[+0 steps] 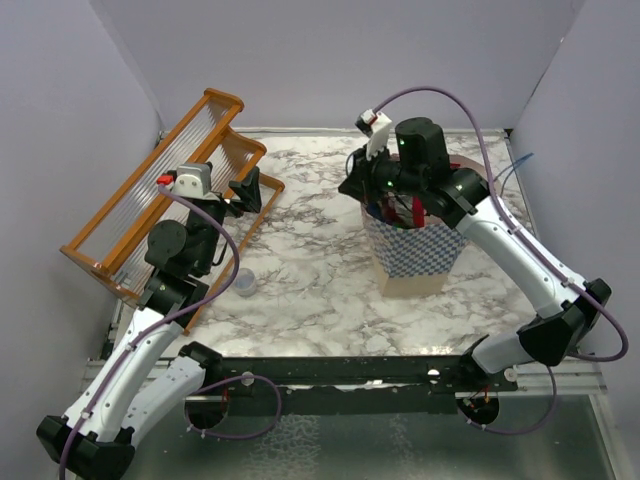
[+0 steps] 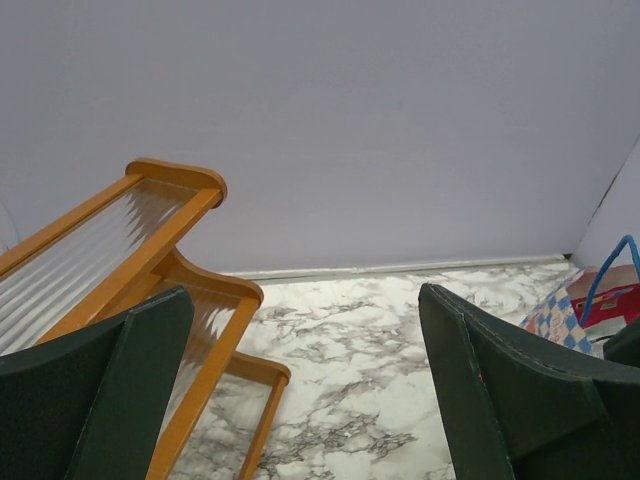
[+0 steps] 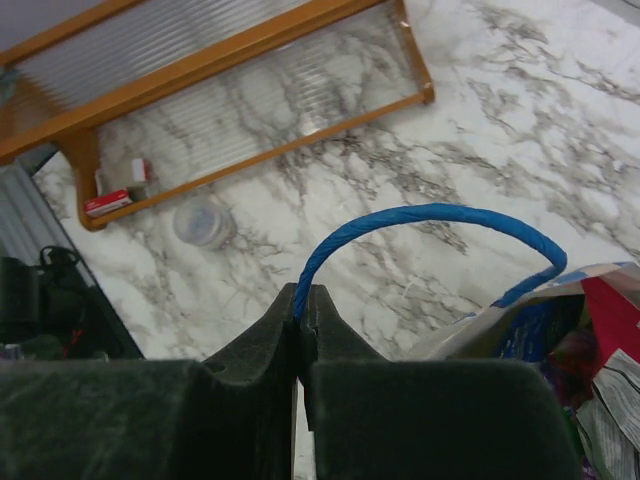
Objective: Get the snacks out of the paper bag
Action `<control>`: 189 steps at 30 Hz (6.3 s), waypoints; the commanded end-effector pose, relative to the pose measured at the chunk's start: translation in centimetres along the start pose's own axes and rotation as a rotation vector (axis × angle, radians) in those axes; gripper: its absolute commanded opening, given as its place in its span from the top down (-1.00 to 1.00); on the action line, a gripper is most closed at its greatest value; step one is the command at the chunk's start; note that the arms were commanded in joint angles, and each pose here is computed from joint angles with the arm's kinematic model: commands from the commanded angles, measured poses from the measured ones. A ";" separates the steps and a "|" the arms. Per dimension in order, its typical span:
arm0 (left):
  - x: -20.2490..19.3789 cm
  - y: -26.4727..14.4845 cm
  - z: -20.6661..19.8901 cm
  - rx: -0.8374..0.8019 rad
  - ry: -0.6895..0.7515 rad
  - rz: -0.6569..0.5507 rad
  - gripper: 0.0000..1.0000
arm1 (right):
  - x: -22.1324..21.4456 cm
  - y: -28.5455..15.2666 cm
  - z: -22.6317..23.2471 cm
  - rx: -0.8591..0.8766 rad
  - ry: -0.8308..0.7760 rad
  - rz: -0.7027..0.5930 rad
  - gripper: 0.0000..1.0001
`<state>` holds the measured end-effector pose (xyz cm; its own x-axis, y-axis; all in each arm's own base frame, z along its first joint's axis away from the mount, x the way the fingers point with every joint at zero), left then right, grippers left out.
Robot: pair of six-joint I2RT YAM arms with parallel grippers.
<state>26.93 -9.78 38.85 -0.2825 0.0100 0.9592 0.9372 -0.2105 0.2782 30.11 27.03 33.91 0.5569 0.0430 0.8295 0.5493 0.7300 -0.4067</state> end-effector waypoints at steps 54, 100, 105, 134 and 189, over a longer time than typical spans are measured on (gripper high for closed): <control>-0.2 -0.2 2.5 0.150 -0.005 0.014 -0.98 | 1.3 -3.8 -4.6 -0.256 -0.267 -0.076 -0.99; -0.5 0.1 1.6 0.100 -0.010 0.019 -0.98 | 2.3 -1.2 -4.5 -0.045 -0.197 -0.007 0.50; -0.5 0.1 1.6 0.100 -0.008 0.023 -0.98 | 4.3 -3.2 -3.1 -0.032 -0.217 -0.097 0.78; -0.4 0.1 1.6 0.099 -0.010 0.019 -0.98 | 19.3 -23.2 2.6 -0.266 -0.157 -0.915 0.98; -2.5 0.9 0.0 0.049 -0.020 0.071 -0.98 | -1.1 -12.9 -21.0 -0.937 0.163 -0.483 0.98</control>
<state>28.57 -9.51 36.70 -0.1999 0.0050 0.9798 0.9701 -0.1399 0.1986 32.85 2.50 31.43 0.2044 -0.1070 0.9730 0.9227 -0.3110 -0.2280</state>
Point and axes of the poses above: each gripper's point midway between its finger pads, its own y axis out along the fingers, its own z axis along the line the jaws close on, x = y × z, the point moved 3 cm from there along -y, back along the fingers, and after that the axes turned 11 degrees about y, right-handed, at the moved point
